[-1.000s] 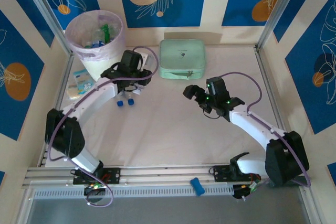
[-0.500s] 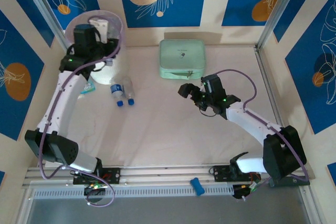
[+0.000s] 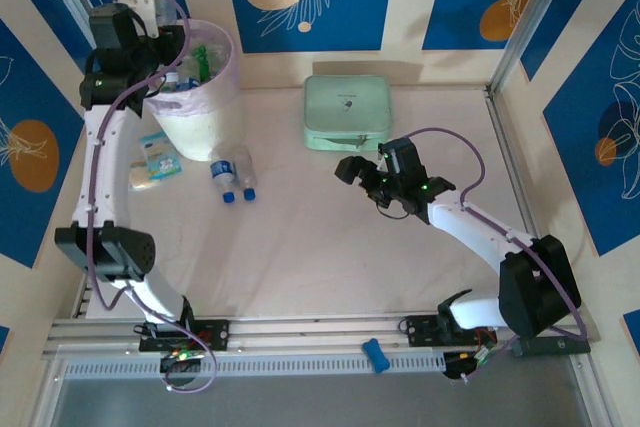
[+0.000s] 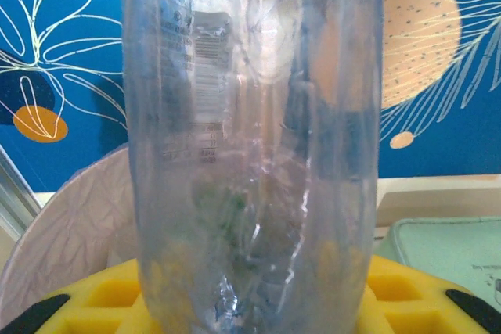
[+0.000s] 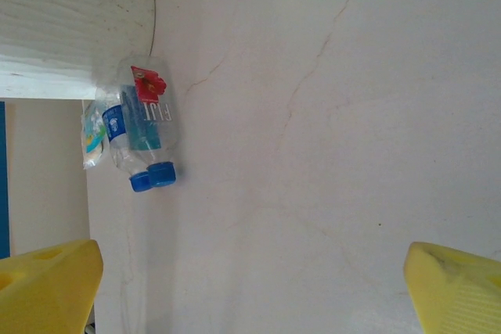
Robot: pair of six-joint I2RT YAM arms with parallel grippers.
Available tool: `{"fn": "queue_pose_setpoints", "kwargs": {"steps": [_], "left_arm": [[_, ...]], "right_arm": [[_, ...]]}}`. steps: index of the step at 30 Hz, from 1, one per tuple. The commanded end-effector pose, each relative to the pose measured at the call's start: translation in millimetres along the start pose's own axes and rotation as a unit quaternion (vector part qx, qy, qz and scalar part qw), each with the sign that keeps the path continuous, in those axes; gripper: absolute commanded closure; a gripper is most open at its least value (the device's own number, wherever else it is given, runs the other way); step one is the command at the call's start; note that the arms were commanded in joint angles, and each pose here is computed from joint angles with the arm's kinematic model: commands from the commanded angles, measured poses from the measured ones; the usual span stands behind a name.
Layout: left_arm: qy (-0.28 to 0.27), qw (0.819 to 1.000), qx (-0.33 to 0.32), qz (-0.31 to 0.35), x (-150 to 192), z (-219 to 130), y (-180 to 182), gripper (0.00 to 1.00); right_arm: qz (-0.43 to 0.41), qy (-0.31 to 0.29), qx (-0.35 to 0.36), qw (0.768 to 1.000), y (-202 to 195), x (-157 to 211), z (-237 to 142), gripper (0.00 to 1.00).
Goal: Put the plastic bottles in the bin
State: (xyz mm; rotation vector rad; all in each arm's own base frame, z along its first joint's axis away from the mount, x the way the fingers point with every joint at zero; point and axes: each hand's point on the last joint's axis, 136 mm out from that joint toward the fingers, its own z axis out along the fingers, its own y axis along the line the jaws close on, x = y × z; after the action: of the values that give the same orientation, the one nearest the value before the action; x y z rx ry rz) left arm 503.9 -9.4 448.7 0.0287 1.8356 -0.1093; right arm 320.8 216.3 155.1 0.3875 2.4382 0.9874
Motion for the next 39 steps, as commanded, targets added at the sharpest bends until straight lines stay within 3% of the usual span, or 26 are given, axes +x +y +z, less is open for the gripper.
{"fn": "queue_pose_setpoints", "kwargs": {"steps": [1, 10, 14, 17, 21, 24, 32, 39], "left_arm": [[0.006, 1.000, -0.021, 0.000, 0, 18, 18, 0.73], [0.063, 0.997, -0.031, -0.012, 34, 62, 34, 0.72], [0.085, 0.996, -0.026, -0.022, 50, 72, 33, 0.67], [0.088, 0.995, -0.020, -0.030, 51, 73, 31, 0.51], [0.075, 0.996, -0.016, -0.036, 40, 66, 29, 0.15], [0.061, 0.997, -0.017, -0.035, 26, 54, 27, 0.03], [0.029, 0.999, 0.007, -0.046, -4, 5, 10, 0.00], [0.012, 0.995, 0.047, -0.092, 23, -35, -12, 0.00]], "right_arm": [[-0.015, 0.000, -0.006, 1.000, 10, -1, -6, 0.01], [-0.017, -0.008, -0.001, 1.000, 7, -1, -13, 0.01], [-0.018, -0.010, 0.002, 1.000, 7, -2, -16, 0.01], [-0.019, -0.012, 0.003, 1.000, 6, -2, -18, 0.01], [-0.018, -0.014, 0.003, 1.000, 7, -2, -18, 0.01], [-0.019, -0.014, 0.000, 1.000, 8, -3, -18, 0.01], [-0.028, 0.000, -0.008, 1.000, 18, -7, -10, 0.01], [-0.028, 0.008, -0.019, 0.999, 24, -6, 0, 0.01]]}}
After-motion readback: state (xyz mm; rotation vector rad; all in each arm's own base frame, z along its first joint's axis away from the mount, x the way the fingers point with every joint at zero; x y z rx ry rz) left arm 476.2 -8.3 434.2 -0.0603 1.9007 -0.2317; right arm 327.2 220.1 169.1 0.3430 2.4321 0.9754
